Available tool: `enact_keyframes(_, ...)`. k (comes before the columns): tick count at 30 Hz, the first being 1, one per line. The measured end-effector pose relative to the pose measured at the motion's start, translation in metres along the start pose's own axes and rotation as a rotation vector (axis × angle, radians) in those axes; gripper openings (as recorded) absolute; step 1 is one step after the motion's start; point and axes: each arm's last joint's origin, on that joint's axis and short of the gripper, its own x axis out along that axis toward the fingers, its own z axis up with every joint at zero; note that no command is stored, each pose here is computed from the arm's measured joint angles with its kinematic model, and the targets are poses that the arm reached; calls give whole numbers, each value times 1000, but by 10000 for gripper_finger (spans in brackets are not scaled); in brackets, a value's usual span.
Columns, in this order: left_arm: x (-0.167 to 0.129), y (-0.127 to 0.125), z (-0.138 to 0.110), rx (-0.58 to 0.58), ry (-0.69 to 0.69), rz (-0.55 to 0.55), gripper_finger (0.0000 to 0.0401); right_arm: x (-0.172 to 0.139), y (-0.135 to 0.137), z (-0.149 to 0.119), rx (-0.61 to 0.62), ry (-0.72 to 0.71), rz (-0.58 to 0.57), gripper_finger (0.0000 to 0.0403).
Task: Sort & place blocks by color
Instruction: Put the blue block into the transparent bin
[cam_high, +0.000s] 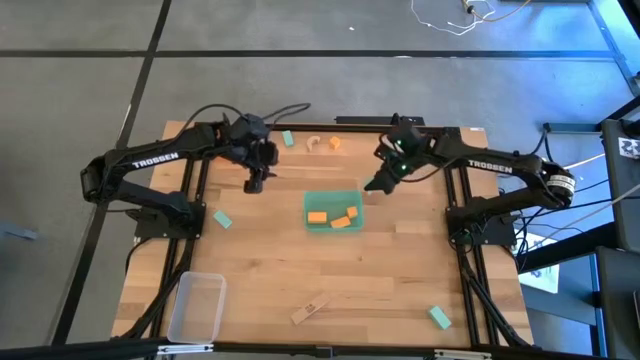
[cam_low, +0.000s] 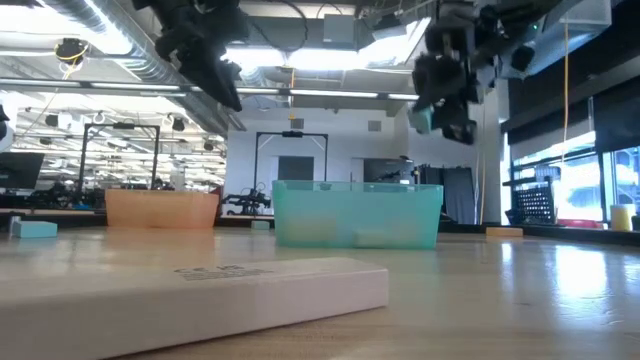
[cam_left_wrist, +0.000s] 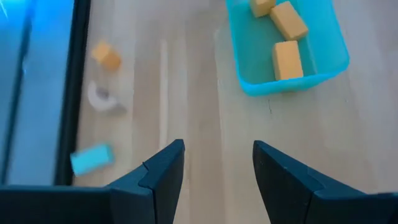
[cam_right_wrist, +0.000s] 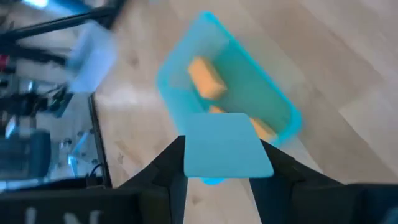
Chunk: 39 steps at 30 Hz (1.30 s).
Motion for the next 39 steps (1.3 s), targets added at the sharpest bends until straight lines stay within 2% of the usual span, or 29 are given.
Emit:
enact_keyframes(6, 0, -2, 19, 179, -158, 61, 182, -4, 17, 9, -174, -24, 28, 131)
enact_keyframes(10, -3, -4, 35, 245, -293, 116, 182, -1, 23, 9, -261, -28, 44, 131)
enact_keyframes(15, -5, -9, 47, 323, -381, 148, 182, 2, 33, 11, -357, -72, 78, 131)
enact_keyframes(18, -5, -14, 50, 341, -395, 149, 182, 4, 38, 14, -397, -109, 102, 131)
enact_keyframes(23, -5, -23, 54, 308, -396, 150, 182, 4, 48, 20, -466, -208, 115, 131)
enact_keyframes(27, -7, -31, 60, 203, -429, 153, 182, 1, 55, 31, -466, -363, 87, 131)
enact_keyframes(30, -9, -37, 65, 130, -461, 174, 182, -4, 60, 38, -459, -460, 109, 131)
enact_keyframes(35, -15, -45, 76, 151, -509, 315, 182, -10, 68, 46, -409, -577, 158, 131)
enact_keyframes(39, -20, -51, 83, 237, -545, 396, 182, -12, 69, 49, -355, -630, 138, 131)
